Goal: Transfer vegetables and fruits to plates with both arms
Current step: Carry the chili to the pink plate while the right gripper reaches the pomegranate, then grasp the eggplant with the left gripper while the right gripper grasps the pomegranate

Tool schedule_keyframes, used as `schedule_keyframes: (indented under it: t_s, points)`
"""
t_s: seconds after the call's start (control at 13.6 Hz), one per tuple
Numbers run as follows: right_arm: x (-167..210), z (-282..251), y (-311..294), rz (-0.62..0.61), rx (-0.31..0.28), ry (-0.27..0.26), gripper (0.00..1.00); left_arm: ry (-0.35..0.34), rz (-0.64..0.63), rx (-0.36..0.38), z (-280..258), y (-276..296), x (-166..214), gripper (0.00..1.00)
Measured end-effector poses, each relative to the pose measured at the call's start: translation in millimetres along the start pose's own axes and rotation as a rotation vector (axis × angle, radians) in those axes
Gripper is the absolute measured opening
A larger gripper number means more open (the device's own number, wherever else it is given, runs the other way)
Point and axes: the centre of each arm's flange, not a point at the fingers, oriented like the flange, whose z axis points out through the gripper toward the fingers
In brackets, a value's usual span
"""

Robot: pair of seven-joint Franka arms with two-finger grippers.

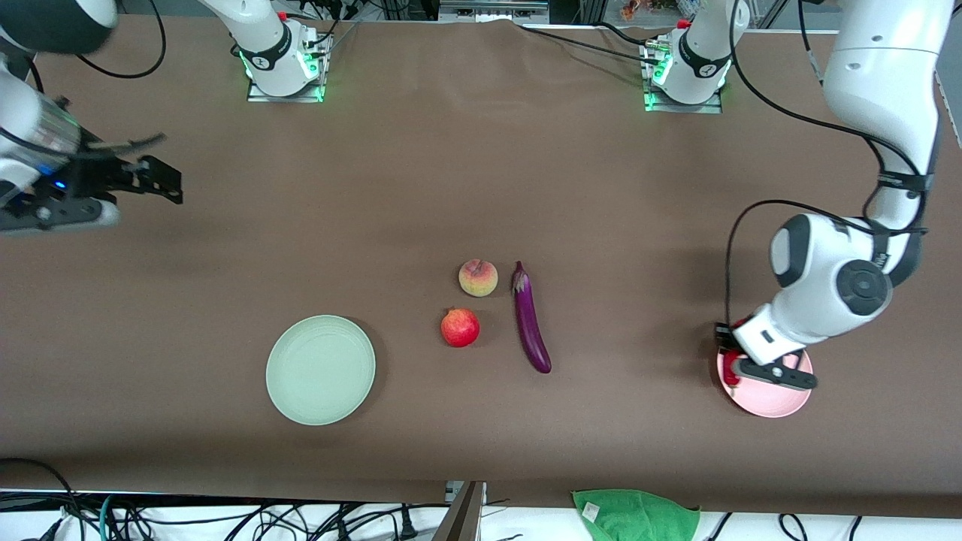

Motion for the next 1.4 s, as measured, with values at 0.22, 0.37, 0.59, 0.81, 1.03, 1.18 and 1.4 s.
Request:
schedule_keyframes:
  t_s: [0.22,0.37,0.59,0.81,1.03,1.18,1.4]
  points:
    - [30,49,-24,-0.022,0.026,-0.048,1.0,0.049,0.024,0.008,25,-31,-3,0.27]
    - [48,64,-40,0.036,0.083,-0.004,1.0,0.059,0.033,0.009,34,-40,-3,0.27]
    - [75,101,-110,0.148,0.092,0.039,1.0,0.064,0.034,0.01,34,-41,-1,0.27]
    - [101,168,-180,0.276,0.105,0.073,1.0,0.065,0.018,0.012,33,-52,-4,0.27]
    - [120,230,-235,0.39,0.148,0.149,1.0,0.063,0.011,0.013,34,-58,-6,0.32]
    - [122,251,-280,0.445,0.182,0.189,1.0,0.064,0.012,0.012,34,-57,-5,0.5]
    - [118,252,-330,0.486,0.217,0.213,1.0,0.076,0.015,0.013,29,-56,-1,0.8]
